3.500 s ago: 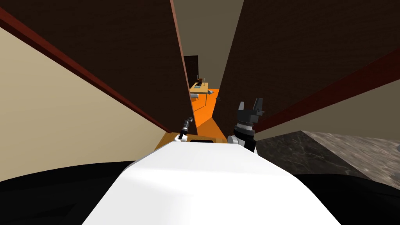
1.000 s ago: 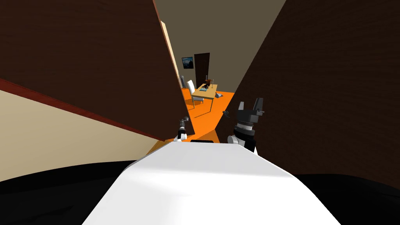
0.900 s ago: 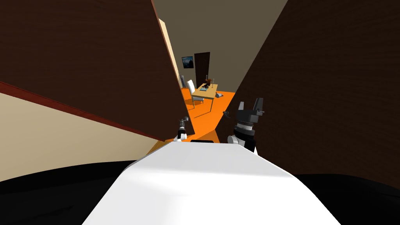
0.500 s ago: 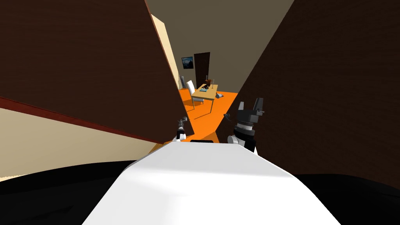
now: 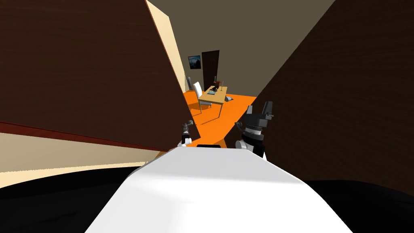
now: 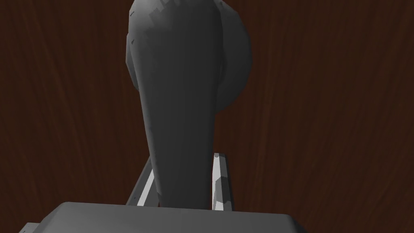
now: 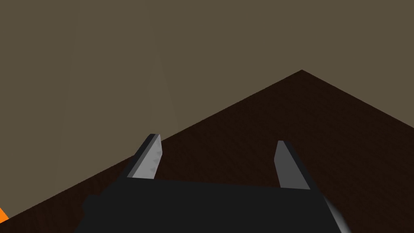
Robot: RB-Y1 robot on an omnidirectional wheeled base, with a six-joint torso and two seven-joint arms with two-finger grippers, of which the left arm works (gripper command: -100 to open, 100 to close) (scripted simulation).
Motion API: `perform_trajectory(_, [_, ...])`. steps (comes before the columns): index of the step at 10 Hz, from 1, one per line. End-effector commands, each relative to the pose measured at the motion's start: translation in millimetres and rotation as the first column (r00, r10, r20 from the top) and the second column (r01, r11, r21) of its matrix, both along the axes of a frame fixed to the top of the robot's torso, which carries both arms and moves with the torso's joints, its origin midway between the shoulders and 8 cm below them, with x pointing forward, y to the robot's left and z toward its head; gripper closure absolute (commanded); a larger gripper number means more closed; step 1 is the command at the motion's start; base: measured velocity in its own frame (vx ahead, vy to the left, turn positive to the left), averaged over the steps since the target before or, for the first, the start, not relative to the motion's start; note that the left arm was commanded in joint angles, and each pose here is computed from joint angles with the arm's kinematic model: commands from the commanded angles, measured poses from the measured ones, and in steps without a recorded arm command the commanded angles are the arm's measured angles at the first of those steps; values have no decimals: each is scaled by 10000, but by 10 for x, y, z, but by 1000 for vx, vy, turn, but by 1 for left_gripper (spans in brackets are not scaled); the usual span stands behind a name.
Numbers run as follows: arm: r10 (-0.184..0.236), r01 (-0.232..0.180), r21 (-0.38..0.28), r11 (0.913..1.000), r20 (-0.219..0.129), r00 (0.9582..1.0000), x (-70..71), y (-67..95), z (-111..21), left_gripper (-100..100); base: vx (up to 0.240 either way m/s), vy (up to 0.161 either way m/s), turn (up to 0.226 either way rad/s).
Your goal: Push the door open
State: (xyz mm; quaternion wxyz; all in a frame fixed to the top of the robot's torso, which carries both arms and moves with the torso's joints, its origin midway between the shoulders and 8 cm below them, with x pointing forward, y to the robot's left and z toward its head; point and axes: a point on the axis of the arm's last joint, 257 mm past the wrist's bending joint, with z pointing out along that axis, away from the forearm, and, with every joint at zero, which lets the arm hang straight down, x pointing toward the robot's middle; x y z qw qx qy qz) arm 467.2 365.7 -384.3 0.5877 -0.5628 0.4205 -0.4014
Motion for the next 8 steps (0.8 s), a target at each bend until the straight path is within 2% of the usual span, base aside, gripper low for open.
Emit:
perform_trajectory(1, [279,-280,187,9994,92,9996,-7,195,45,100,142,-1,50])
perform_trajectory(5, [998,-1003,278,9946,174,9949,-85,447,86,100,197,-17,73])
perform_trajectory(7, [1394,-1399,248,9899,201,9900,-136,546,90,100,244,-7,69])
perform_trajectory(8, [1394,-1399,248,9899,201,9900,-136,546,90,100,176,15,23])
